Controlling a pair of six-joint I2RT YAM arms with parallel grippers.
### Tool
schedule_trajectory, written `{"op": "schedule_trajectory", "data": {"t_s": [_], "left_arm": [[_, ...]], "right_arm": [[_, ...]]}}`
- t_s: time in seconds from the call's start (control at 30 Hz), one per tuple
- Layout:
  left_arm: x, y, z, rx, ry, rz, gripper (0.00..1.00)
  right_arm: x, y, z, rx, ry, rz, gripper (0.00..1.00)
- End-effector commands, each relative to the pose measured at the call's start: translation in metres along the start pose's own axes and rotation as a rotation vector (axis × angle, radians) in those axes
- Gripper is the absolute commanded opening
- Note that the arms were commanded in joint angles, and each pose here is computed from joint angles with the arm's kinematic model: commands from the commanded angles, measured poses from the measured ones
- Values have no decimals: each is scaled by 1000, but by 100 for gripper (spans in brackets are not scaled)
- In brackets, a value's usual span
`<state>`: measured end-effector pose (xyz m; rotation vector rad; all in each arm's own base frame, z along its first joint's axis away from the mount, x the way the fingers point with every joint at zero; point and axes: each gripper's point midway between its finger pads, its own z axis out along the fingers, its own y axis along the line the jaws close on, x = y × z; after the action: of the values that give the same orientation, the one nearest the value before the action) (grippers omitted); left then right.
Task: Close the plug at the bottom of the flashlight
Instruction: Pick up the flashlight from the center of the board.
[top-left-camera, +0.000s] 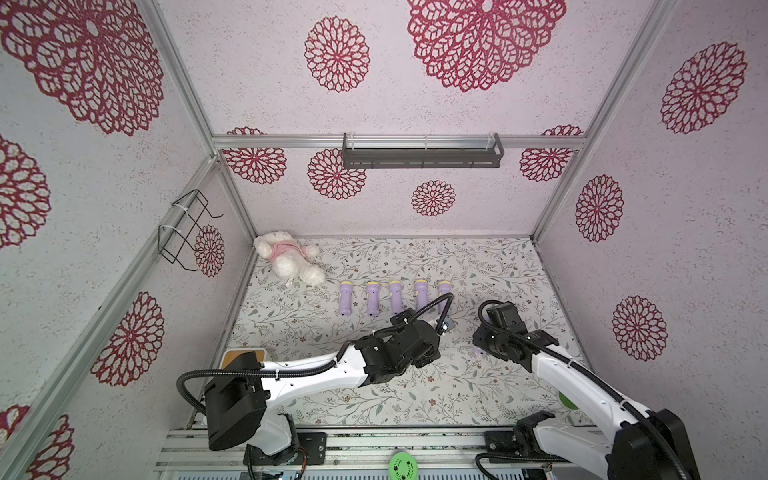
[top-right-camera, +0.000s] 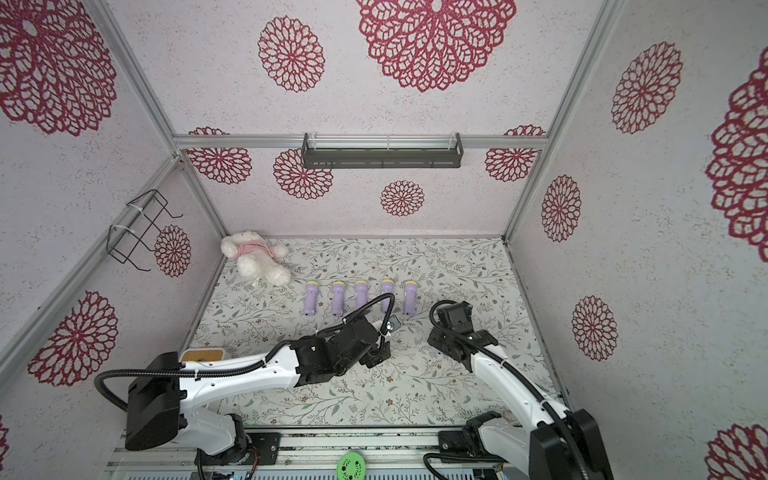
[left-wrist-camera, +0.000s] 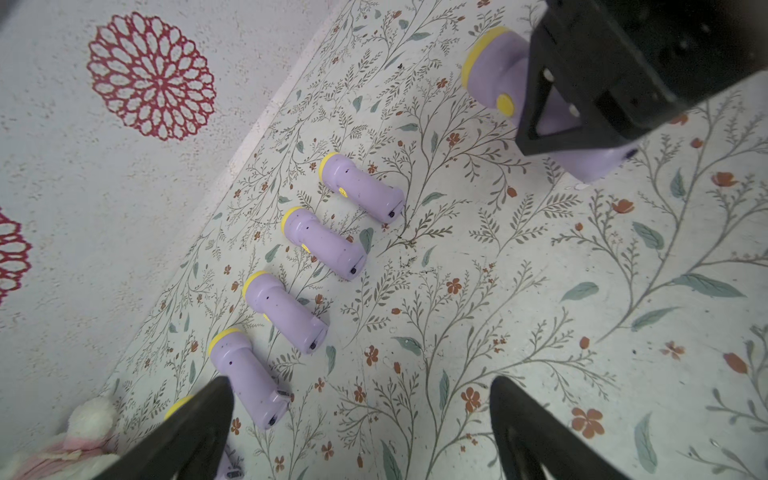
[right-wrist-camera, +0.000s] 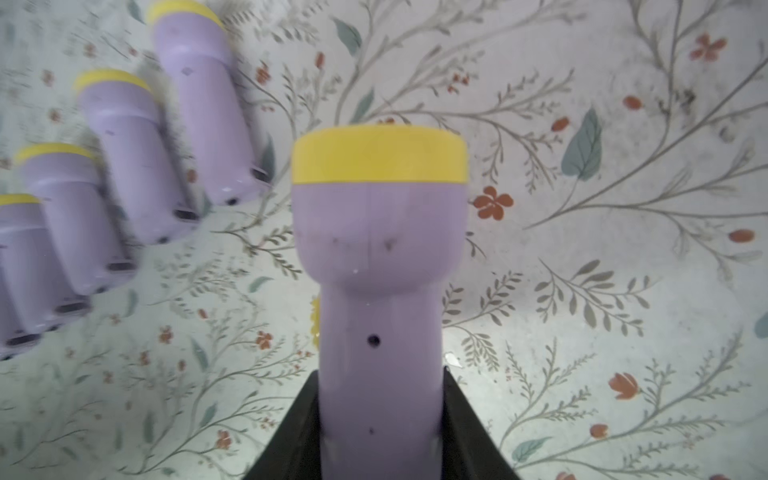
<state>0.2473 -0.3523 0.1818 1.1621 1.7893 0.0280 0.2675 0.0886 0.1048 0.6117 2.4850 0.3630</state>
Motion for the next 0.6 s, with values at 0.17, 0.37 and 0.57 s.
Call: {"op": "schedule_trajectory", "data": {"t_s": [0.17, 0.37, 0.57], "left_arm": [[-51, -7, -43, 75, -308, -45, 97], [-70, -7, -49, 9, -392, 9, 97], [-78, -11, -46, -21, -423, 51, 97]], "right_arm": [[-20, 52, -50, -234, -2, 44, 0], [-22, 79, -70, -365, 40, 94, 0], [-17, 92, -74, -424, 97, 131, 0]]}}
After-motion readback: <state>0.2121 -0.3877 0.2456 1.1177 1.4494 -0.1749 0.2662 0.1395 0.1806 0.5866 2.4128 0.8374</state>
